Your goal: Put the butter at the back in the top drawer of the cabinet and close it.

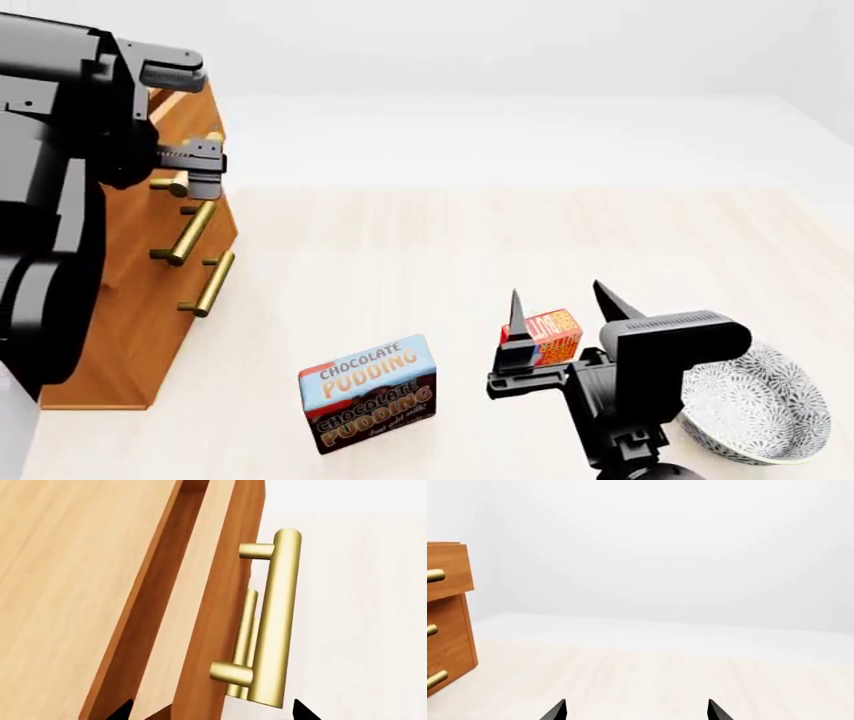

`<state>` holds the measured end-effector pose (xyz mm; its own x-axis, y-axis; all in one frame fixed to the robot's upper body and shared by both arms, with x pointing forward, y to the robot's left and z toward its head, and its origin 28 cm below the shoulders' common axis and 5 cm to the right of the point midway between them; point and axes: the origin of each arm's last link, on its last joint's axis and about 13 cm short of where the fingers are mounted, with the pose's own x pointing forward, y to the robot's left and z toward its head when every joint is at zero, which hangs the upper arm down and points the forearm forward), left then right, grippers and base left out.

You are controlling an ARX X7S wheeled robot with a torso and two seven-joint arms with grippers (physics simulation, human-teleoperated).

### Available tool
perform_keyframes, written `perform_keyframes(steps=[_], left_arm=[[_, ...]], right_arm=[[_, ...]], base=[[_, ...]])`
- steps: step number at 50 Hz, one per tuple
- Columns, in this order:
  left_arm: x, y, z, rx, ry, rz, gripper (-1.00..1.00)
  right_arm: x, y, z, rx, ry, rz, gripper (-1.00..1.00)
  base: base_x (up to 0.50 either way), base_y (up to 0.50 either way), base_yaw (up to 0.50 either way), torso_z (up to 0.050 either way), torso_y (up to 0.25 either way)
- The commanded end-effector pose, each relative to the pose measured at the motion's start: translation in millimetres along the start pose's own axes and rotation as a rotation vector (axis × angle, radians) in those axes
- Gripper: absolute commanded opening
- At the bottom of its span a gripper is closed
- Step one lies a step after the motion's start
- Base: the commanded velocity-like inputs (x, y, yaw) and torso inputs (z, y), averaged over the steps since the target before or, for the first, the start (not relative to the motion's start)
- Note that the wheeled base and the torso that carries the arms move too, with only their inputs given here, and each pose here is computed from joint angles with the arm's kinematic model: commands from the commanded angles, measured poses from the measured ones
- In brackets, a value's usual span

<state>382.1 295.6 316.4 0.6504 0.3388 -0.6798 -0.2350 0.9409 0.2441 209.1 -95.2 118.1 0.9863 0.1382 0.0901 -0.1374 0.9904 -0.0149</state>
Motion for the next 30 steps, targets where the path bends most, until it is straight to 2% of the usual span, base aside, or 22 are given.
perform_keyframes(steps=[1,16,21,30], left_arm=[[6.2,-1.1,-4.8,-0.004,0.014,-0.012,1.00],[8.7,-5.3,-7.8,-0.001,0.033,-0.037,1.00],[4.4,-12.2,-7.1,-0.019,0.056,-0.076,1.00],[-6.9,-28.2,0.7,0.019,0.033,-0.132,1.00]], right_arm=[[-0.6,0.9,-0.1,-0.002,0.001,0.001,1.00],[-0.5,1.6,0.4,-0.002,0.000,0.003,1.00],[-0.9,1.5,1.2,-0.003,-0.001,0.003,1.00],[-1.7,1.2,3.2,-0.005,-0.005,0.002,1.00]], base=[[0.00,0.00,0.00,0.000,0.000],[0.00,0.00,0.00,0.000,0.000],[0.00,0.00,0.00,0.000,0.000],[0.00,0.00,0.00,0.000,0.000]])
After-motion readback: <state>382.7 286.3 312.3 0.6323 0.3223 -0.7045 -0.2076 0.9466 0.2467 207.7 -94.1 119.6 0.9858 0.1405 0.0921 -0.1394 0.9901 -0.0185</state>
